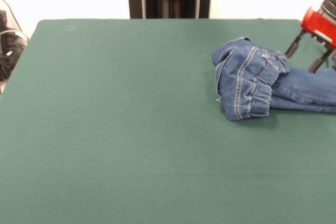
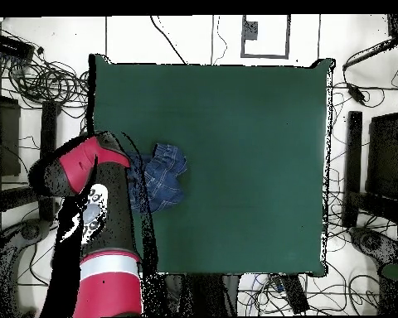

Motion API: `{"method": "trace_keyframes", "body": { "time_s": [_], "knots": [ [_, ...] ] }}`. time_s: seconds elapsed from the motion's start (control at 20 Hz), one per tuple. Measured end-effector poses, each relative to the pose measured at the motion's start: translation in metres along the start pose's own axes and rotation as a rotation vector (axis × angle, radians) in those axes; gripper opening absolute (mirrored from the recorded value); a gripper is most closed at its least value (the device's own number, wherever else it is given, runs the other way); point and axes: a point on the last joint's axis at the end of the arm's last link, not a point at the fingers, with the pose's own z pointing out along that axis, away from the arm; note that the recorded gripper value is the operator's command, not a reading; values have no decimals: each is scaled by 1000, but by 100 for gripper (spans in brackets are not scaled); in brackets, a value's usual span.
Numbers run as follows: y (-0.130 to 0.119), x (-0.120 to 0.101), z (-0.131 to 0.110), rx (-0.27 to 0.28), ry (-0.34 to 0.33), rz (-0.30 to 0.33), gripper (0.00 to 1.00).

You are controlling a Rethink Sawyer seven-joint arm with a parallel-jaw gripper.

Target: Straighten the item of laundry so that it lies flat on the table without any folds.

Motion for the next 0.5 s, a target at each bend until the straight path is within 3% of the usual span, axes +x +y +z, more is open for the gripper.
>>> {"method": "trace_keyframes", "body": {
  "time_s": [0.5],
  "knots": [
    [-2,0,0,4,1,0,100]
  ]
}}
